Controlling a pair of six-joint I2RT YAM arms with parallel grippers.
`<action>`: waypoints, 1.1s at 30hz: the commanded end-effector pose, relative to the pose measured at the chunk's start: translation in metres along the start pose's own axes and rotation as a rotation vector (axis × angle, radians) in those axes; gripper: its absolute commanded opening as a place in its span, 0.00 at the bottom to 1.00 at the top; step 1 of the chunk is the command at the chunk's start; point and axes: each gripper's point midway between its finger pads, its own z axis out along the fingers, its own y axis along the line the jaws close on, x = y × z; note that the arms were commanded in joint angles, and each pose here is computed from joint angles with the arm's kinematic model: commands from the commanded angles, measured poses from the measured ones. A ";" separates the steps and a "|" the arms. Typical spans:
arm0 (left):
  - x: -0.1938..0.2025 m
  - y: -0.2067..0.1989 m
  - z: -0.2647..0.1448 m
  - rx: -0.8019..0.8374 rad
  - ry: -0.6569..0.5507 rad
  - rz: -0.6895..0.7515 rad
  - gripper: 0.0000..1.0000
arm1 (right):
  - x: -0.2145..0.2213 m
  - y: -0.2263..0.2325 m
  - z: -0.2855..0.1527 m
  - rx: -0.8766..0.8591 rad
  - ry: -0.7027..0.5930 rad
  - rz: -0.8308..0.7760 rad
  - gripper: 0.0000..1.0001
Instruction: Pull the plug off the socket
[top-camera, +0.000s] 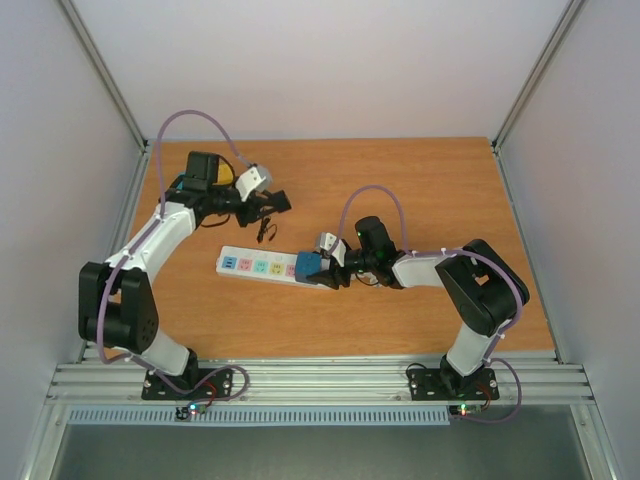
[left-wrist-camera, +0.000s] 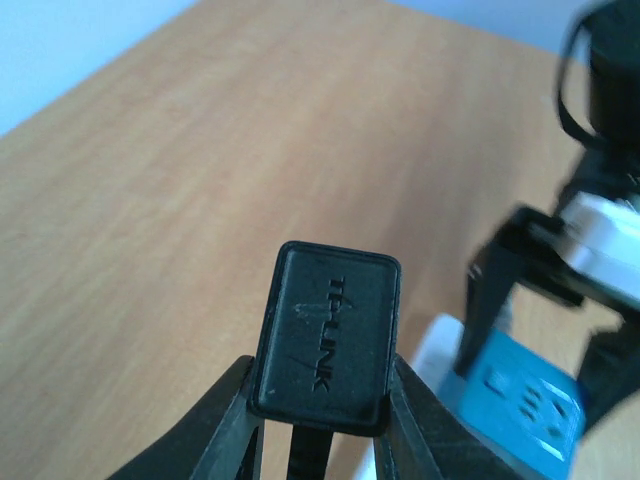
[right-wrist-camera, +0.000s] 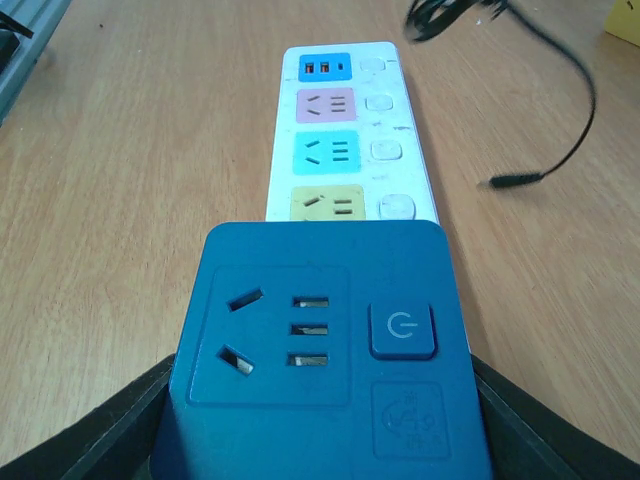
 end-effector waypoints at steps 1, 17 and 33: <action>-0.033 0.051 -0.002 -0.151 -0.148 -0.156 0.16 | 0.014 -0.011 0.005 0.050 0.051 0.001 0.32; 0.073 0.145 -0.021 -0.291 -0.184 -0.569 0.17 | 0.014 -0.011 0.005 0.045 0.055 0.007 0.32; 0.166 0.186 -0.058 -0.450 -0.101 -0.815 0.19 | 0.014 -0.012 0.006 0.040 0.062 0.018 0.33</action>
